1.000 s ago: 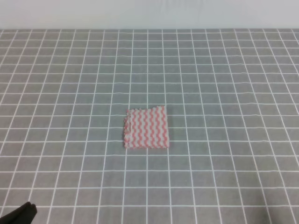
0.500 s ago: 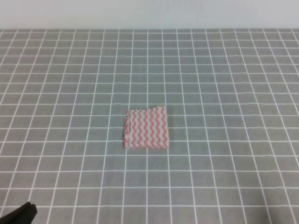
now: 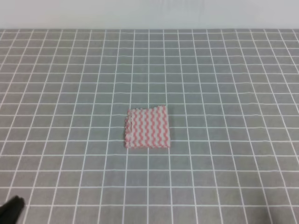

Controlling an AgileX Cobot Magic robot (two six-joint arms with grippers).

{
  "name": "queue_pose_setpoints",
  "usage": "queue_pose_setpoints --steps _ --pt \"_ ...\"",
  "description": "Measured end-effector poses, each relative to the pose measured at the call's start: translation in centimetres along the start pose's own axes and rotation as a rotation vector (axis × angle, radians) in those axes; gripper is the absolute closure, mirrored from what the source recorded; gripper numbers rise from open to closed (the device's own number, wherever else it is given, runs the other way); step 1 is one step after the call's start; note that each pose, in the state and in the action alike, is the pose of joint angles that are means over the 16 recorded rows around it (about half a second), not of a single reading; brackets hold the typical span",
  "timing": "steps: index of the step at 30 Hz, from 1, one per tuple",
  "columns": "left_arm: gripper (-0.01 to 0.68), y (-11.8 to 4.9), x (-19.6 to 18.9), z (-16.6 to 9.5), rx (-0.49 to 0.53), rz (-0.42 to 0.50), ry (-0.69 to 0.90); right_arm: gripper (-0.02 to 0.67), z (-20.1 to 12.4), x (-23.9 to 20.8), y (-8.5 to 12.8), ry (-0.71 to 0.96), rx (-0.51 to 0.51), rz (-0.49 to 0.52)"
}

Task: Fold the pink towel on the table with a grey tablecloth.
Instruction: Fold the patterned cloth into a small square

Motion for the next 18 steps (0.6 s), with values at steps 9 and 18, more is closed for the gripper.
queue_pose_setpoints --steps 9,18 --pt "0.676 1.5 -0.5 -0.2 -0.024 0.132 -0.027 0.664 -0.2 0.1 0.0 0.002 0.0 -0.001" --pt "0.674 2.0 -0.6 -1.1 -0.035 0.178 0.014 0.664 -0.2 0.1 0.0 0.0 0.002 -0.003"
Point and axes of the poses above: a point on each arm's last joint axis where the gripper is mounted, x pointing out along that axis toward the gripper, y along the wrist's bending axis when the last joint is at zero, z = x × y, the point moved 4 cm from there along x, pointing out along that axis toward the gripper, and after that the axes turned 13 degrees about -x, right-handed, at the moved point
